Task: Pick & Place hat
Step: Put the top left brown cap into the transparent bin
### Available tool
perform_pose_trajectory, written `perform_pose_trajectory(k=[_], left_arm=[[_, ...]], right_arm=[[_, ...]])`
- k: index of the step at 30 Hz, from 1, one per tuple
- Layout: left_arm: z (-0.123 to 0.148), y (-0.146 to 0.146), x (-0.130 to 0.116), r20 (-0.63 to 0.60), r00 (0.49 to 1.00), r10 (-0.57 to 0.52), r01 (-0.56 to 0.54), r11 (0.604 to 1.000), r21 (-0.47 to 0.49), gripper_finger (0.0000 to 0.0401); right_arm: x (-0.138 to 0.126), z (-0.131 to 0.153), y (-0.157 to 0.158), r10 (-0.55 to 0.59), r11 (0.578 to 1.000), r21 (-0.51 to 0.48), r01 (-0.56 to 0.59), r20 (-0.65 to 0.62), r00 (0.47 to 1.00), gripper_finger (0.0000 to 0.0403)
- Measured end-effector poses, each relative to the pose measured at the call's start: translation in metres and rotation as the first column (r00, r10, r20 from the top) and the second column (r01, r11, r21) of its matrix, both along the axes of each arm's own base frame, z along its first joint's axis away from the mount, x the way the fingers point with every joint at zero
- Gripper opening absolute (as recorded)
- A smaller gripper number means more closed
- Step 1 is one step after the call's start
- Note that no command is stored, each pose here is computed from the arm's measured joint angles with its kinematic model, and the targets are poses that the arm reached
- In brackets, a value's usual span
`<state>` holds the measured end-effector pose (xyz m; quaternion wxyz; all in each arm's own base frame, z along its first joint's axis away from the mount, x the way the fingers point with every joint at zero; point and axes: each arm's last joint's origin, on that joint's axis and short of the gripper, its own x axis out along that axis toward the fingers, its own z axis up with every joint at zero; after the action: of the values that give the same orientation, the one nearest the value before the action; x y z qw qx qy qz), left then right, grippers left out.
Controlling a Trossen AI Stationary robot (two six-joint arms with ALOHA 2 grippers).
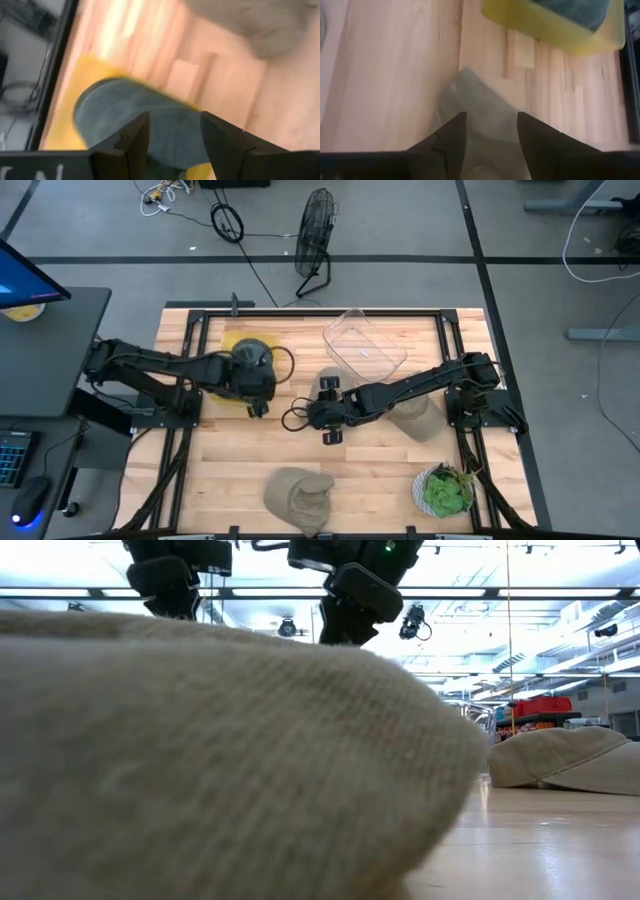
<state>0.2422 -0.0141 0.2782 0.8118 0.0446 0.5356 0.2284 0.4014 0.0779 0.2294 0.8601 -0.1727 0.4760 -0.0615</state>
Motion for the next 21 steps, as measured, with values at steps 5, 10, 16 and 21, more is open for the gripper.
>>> perform_pose_trajectory(k=[5,10,16,21], left_arm=[[-0.011,-0.018,0.002,0.039,0.996,-0.080,0.081,0.997,-0.010,0.0179],[-0.033,-0.034,0.002,0.099,0.989,-0.106,0.110,0.993,-0.032,0.0179],[-0.065,-0.051,-0.001,0.205,0.969,-0.140,0.155,0.986,-0.061,0.0179],[-0.073,-0.056,-0.003,0.239,0.963,-0.123,0.148,0.985,-0.085,0.0179]], right_arm=[[-0.007,-0.004,0.000,-0.032,0.997,0.064,0.037,-0.078,0.996,0.0168],[-0.009,-0.010,0.002,-0.024,0.991,0.131,0.037,-0.100,0.995,0.0164],[-0.012,-0.028,0.000,-0.023,0.991,0.132,0.035,-0.095,0.995,0.0164],[-0.016,-0.048,-0.007,-0.015,0.992,0.124,0.026,-0.084,0.996,0.0164]])
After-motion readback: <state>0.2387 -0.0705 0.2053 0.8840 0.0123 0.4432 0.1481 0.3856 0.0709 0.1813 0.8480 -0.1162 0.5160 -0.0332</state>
